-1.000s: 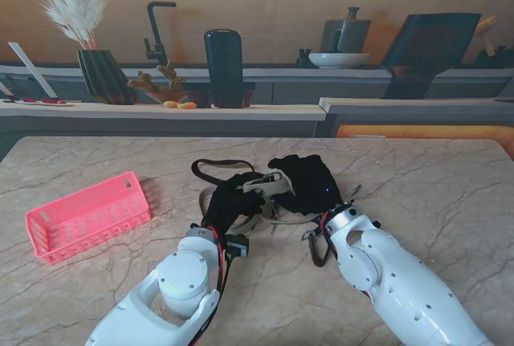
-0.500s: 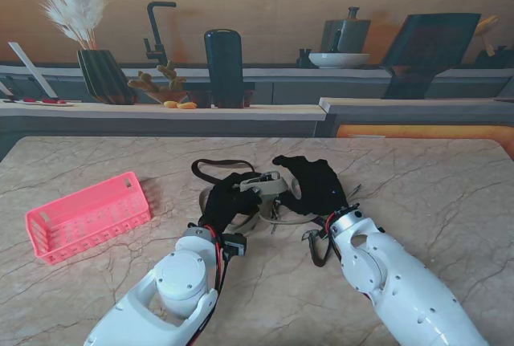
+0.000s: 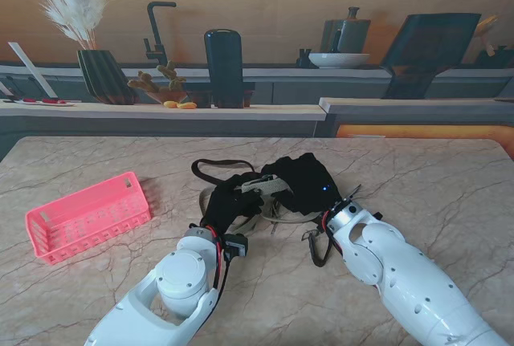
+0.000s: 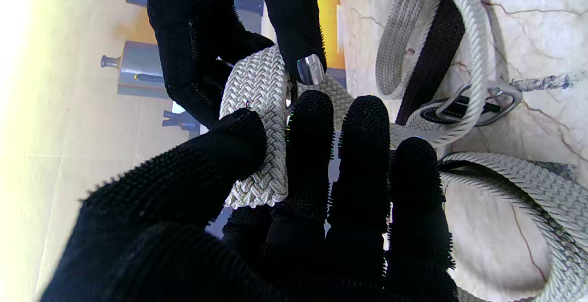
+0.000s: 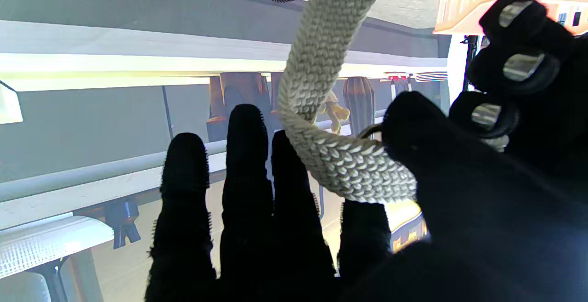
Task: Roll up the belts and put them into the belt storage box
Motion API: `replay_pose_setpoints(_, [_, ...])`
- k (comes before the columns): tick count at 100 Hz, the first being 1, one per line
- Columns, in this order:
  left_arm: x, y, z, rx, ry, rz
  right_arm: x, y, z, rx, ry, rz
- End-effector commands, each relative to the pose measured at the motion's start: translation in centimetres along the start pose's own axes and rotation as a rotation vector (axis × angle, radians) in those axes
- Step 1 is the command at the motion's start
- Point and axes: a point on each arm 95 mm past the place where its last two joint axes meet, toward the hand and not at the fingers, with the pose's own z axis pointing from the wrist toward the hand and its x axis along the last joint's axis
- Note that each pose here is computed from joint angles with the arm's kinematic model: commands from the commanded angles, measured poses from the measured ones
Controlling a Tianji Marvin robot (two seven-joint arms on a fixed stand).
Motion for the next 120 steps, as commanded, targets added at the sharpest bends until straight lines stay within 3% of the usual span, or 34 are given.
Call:
replay_pose_setpoints(1, [-0.1,0.3,-0.2,-0.014,-0.007,-0.014,0.1,0.3,0.1,-0.006,0.012,-0.001])
replay_pose_setpoints(28, [-0.3,0.4,-0.2,-0.060,-0.029,-0.037,-0.1,0.6,0.2,0.026,0.047,0.020])
replay_pose_setpoints(48, [-0.4,0.2,-0.1,-0.115,-0.051,-0.055,-0.2,1.0,0.5,0.078,0.037,0.121])
replay_pose_setpoints(65, [-0.5,-0.1,0.1,-0.151,-0.056,-0.035,-0.4,1.4,0.5,0.166,0.016,0.256])
replay_pose_setpoints(99, [-0.8,-1.1,0.5,-0.312,-0.090,0.061,-1.2,2.8,0.2,0.374,0.035,0.376])
replay_pose_setpoints(120, [-0.9,-2.0,0.7,-0.376,-0.086,0.180,-1.5,3.4,0.1,0.475,0.046,0.408])
